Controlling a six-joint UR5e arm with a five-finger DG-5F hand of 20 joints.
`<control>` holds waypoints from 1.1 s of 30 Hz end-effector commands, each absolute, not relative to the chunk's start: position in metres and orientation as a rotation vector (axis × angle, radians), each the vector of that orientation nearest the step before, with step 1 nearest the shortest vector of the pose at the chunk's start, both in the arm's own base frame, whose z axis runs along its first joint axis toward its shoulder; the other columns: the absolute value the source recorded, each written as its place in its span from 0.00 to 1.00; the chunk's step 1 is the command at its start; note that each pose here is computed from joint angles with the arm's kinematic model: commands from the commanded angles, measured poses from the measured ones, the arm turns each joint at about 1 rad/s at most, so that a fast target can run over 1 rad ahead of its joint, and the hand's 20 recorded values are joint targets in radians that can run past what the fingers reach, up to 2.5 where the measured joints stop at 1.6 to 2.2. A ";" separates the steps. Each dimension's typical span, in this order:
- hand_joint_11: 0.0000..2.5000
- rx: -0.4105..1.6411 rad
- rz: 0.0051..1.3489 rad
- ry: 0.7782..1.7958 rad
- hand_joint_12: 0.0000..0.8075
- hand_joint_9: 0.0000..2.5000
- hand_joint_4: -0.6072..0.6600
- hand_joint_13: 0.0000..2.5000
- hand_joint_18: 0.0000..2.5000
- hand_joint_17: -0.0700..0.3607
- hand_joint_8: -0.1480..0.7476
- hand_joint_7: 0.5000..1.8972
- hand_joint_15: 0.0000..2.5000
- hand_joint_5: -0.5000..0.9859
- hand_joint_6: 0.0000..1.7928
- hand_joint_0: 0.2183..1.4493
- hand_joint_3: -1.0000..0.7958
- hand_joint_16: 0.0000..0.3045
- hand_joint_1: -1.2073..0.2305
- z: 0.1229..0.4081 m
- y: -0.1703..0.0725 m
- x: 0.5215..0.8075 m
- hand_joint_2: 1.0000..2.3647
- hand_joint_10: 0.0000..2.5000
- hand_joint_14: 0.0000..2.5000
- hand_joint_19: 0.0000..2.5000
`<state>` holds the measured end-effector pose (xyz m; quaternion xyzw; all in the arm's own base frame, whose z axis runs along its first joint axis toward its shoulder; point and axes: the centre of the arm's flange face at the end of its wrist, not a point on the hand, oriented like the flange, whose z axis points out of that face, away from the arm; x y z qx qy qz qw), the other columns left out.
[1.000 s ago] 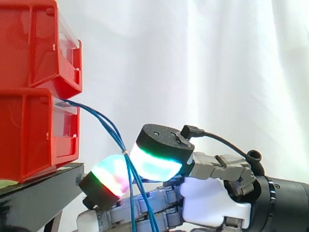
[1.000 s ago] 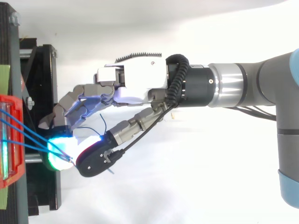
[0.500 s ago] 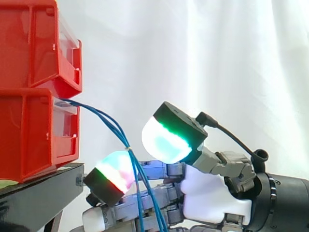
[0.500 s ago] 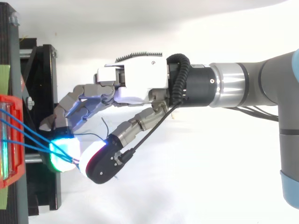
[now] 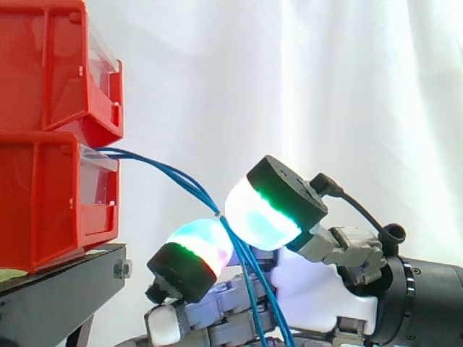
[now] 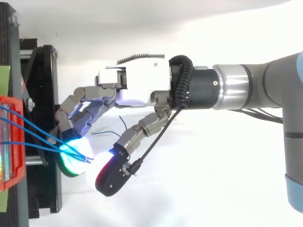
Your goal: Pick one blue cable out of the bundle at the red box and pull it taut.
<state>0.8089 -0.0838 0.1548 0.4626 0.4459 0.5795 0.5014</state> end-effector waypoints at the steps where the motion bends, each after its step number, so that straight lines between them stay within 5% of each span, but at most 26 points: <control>1: 0.23 1.115 1.404 1.078 0.46 0.35 0.65 0.22 0.22 0.46 0.59 0.41 0.08 0.25 0.50 0.30 0.28 0.18 0.20 0.157 -0.082 0.809 0.00 0.01 0.00 0.10; 14: 0.24 1.127 1.395 1.091 0.46 0.38 0.53 0.24 0.24 0.45 0.60 0.48 0.09 0.25 0.51 0.35 0.44 0.18 0.23 0.167 -0.081 0.806 0.01 0.01 0.00 0.11; 33: 0.25 1.265 1.307 1.208 0.47 0.37 0.47 0.25 0.26 0.44 0.59 0.43 0.09 0.23 0.52 0.45 0.35 0.18 0.19 0.204 -0.092 0.780 0.01 0.01 0.00 0.12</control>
